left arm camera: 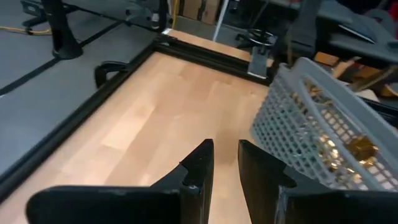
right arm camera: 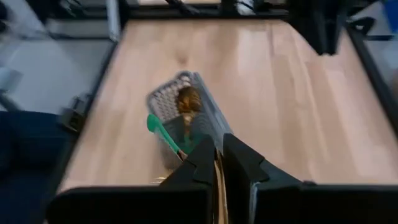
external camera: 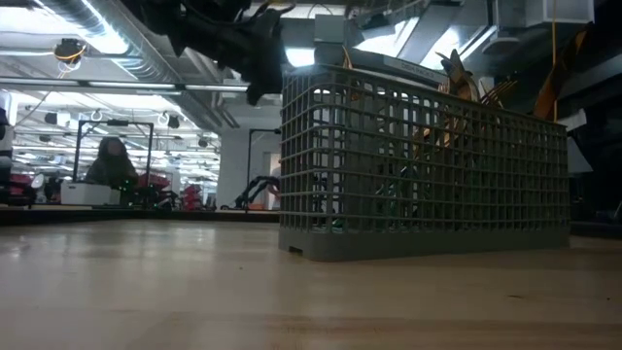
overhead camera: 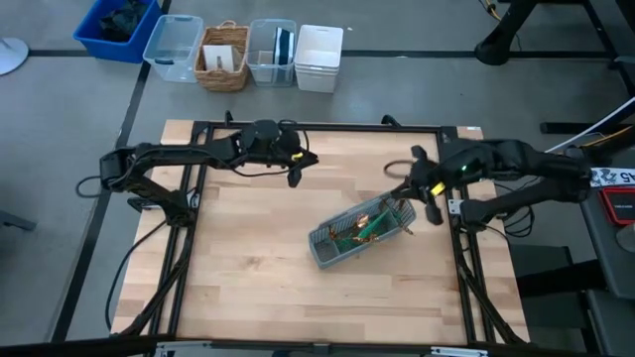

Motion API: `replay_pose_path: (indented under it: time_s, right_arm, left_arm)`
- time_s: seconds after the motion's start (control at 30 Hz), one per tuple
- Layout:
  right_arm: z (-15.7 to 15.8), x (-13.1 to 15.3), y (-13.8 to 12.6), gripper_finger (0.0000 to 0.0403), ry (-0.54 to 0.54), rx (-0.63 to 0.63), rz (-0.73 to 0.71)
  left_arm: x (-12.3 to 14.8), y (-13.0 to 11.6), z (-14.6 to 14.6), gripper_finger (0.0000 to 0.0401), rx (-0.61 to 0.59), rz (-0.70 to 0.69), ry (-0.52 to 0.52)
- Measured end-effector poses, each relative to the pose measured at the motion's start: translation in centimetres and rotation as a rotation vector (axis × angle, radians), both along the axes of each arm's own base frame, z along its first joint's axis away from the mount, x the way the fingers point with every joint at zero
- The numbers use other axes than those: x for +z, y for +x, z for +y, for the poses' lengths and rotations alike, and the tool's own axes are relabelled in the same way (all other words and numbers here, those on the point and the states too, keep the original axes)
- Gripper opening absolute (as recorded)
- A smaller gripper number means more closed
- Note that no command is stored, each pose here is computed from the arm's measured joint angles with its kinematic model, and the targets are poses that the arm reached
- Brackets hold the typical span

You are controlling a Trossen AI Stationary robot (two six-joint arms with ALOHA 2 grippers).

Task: Sort silverware
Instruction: Put the gold spoon into the gray silverware organizer

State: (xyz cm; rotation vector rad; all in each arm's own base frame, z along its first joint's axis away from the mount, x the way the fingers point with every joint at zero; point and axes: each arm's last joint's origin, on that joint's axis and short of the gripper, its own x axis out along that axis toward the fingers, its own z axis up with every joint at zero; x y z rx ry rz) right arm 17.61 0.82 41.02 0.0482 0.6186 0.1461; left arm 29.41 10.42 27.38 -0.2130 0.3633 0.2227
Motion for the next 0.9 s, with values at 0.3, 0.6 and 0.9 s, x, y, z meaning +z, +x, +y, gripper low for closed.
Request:
replay_pose_path:
  time_s: [0.3,0.6,0.9]
  right_arm:
    - [3.1,-2.5,4.0,0.0021,-0.171,0.099,0.115]
    - [4.1,-5.8,7.9,0.0021,-0.263,0.122,0.246]
    - [4.4,-7.3,9.8,0.0021,-0.320,0.133,0.271]
  left_arm:
    - [0.8,1.3,-3.4,0.0065,-0.124,-0.086,0.048]
    - [1.1,1.8,-5.6,0.0065,-0.207,-0.119,0.083]
    - [1.1,2.0,-6.9,0.0065,-0.254,-0.119,0.110]
